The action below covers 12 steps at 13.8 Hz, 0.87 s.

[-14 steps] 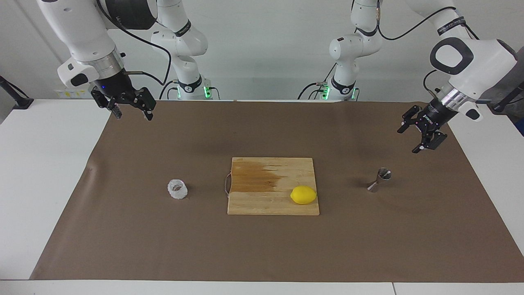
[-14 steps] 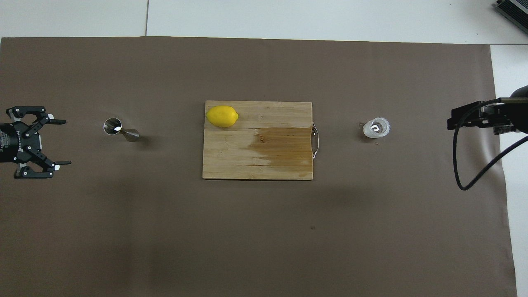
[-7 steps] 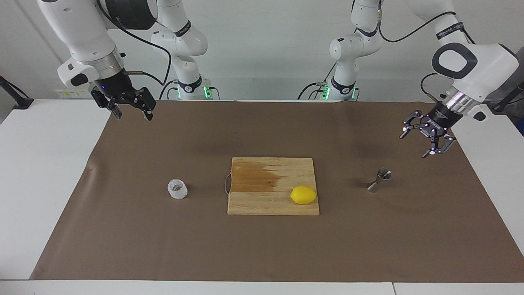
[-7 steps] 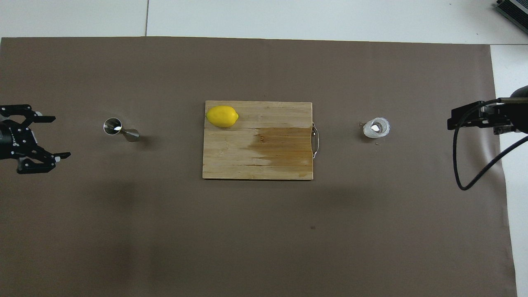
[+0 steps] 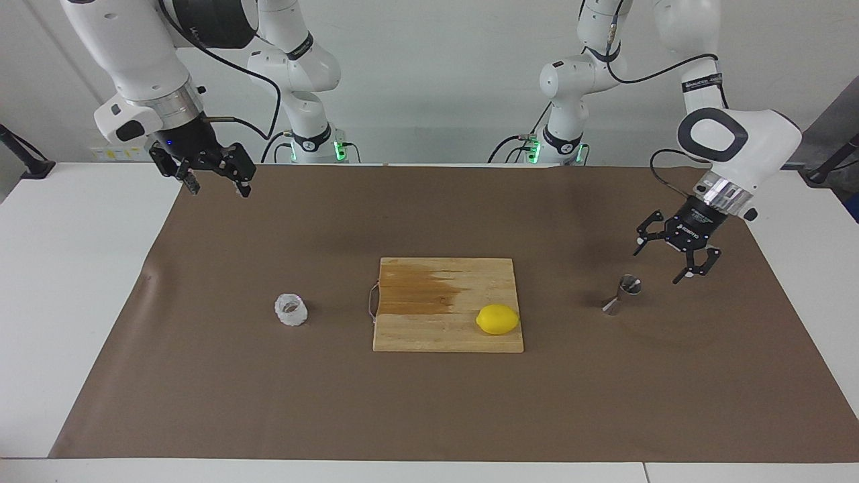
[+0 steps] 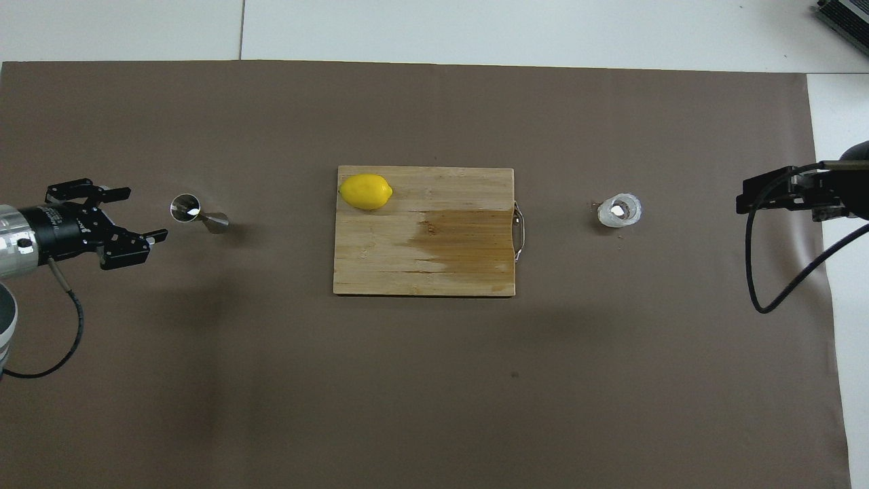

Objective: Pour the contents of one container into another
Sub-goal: 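Close the left gripper around the silver metal cup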

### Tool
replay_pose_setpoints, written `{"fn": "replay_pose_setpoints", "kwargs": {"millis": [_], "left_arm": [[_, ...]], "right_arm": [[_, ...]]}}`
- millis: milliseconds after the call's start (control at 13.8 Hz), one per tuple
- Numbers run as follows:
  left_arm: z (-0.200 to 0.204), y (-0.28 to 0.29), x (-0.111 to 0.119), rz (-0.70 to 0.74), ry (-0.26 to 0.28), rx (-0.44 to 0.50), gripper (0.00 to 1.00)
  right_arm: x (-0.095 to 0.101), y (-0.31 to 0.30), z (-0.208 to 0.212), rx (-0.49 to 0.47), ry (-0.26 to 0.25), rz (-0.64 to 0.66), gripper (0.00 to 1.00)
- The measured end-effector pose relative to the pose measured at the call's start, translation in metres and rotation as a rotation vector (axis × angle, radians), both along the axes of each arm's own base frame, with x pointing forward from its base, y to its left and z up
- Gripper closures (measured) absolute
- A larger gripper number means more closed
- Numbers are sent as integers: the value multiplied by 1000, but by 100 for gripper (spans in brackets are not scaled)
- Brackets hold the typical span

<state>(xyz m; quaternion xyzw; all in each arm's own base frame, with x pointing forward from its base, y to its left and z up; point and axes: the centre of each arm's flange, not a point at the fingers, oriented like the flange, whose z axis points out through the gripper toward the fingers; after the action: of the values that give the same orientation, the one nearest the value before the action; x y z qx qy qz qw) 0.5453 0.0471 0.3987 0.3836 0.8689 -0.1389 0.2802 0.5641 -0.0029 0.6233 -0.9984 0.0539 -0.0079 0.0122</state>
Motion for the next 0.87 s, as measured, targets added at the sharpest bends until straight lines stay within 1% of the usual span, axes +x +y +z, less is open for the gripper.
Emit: {"fn": "replay_pose_setpoints", "kwargs": {"millis": [217, 507, 725, 870], "left_arm": [[-14, -26, -7, 25, -17, 17, 0], [-19, -23, -10, 66, -33, 37, 0], [-29, -25, -10, 118, -34, 16, 0], [-32, -30, -9, 121, -36, 17, 0]], "right_arm": [[0, 0, 0, 0, 0, 0, 0], [0, 0, 0, 0, 0, 0, 0], [0, 0, 0, 0, 0, 0, 0], [0, 0, 0, 0, 0, 0, 0]]}}
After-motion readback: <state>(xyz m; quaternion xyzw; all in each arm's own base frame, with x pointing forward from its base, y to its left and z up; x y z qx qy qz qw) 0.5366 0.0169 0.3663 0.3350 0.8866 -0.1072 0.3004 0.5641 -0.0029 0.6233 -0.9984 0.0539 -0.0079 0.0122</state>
